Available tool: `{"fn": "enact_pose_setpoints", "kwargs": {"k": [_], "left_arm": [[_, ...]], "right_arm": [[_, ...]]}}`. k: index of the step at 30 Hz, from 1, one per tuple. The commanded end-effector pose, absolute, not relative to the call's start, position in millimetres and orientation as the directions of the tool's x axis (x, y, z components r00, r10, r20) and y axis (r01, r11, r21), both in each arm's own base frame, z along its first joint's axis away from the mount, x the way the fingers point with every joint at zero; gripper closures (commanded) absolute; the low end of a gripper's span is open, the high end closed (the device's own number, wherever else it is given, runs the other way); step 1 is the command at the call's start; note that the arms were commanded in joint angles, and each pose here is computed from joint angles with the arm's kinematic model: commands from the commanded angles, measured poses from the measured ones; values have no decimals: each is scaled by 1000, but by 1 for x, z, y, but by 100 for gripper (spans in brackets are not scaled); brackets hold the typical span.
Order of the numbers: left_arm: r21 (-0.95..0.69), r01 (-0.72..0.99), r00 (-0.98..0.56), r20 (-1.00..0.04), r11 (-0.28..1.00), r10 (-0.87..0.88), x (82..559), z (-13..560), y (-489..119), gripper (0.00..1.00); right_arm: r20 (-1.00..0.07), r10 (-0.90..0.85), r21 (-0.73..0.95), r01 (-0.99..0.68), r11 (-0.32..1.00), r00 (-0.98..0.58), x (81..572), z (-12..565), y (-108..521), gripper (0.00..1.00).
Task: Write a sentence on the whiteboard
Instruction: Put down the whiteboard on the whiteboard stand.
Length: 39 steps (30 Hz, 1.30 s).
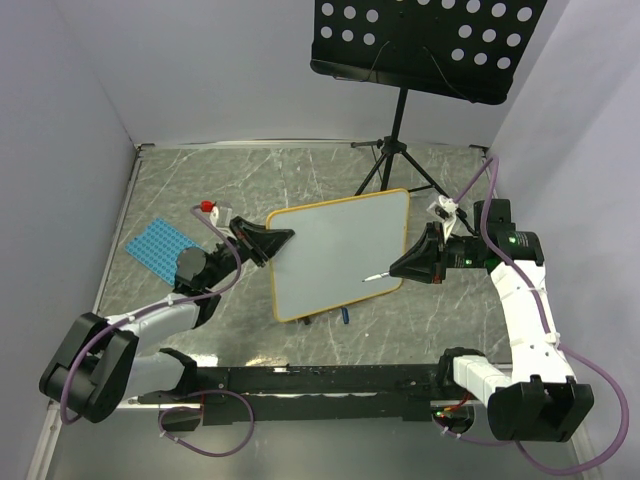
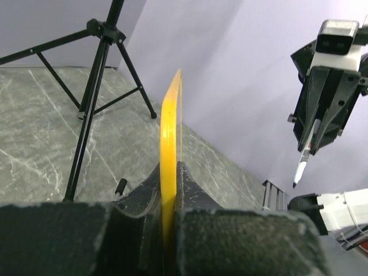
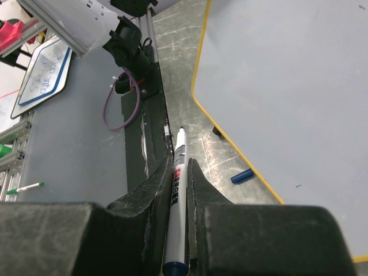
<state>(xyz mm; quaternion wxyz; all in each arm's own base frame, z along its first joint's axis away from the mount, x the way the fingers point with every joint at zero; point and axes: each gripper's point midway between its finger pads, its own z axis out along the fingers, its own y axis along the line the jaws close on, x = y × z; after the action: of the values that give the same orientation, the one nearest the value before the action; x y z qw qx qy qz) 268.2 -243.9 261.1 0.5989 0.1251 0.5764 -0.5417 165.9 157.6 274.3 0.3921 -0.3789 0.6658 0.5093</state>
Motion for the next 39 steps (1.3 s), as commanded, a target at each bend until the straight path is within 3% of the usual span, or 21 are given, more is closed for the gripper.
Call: {"fn": "enact_pose_setpoints", "kwargs": {"k": [1,23,39], "left_arm": [[-303,878,27,-741,370,-671,260,357,-224,99],[-357,893,56,-517,275,-854,241,411,-192,99],[-338,872,176,-460,355,-870,225,429,-184,99]], "right_arm": [[-935,-84,328,-930,169,-345,169,286,158,100],[-931,-80,339,-925,170,-356,169,282,158,100],[-926,-76,353,-921,166,-369,170,280,159,100]]}}
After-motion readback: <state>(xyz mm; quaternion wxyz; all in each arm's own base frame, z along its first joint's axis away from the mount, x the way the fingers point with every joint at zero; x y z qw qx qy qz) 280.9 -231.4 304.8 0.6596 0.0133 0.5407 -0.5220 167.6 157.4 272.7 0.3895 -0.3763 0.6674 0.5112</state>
